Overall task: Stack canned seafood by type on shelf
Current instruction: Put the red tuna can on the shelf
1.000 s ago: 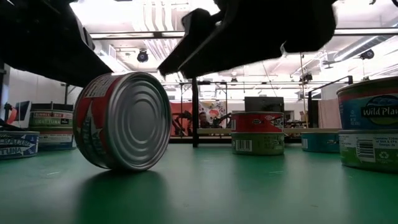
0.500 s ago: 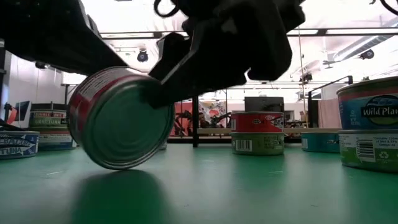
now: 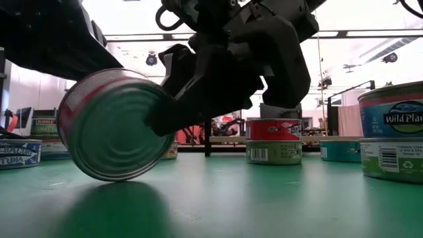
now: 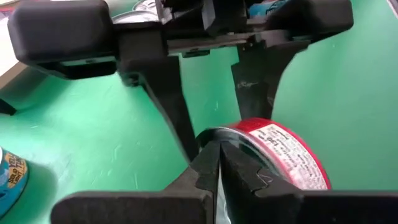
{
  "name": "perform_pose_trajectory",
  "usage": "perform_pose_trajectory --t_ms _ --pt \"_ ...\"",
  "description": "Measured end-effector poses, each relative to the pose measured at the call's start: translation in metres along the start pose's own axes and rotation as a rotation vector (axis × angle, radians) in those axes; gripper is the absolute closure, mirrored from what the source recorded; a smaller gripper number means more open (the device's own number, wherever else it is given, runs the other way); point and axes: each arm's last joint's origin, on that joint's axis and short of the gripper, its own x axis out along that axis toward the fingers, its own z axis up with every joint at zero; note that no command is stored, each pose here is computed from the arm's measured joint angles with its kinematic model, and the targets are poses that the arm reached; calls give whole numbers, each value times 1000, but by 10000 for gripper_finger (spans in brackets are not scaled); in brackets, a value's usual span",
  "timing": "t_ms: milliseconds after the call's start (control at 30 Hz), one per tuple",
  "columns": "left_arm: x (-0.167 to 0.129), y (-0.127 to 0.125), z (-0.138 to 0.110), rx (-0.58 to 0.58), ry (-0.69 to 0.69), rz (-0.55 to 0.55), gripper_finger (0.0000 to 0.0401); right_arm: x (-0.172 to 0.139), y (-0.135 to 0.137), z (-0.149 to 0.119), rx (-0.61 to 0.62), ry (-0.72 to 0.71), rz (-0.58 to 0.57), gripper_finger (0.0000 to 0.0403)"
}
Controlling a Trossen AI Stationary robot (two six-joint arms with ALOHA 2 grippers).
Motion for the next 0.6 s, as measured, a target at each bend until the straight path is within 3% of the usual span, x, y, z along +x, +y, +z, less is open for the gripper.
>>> perform_pose_trajectory --t_ms 133,300,600 --pt "0 1 0 9 7 5 401 -1 1 -1 -15 13 8 265" --pt "-2 2 1 15 2 16 401 -1 1 -1 -15 24 13 264" --pt "-9 14 7 70 -49 152 401 -17 2 -2 33 138 -10 264"
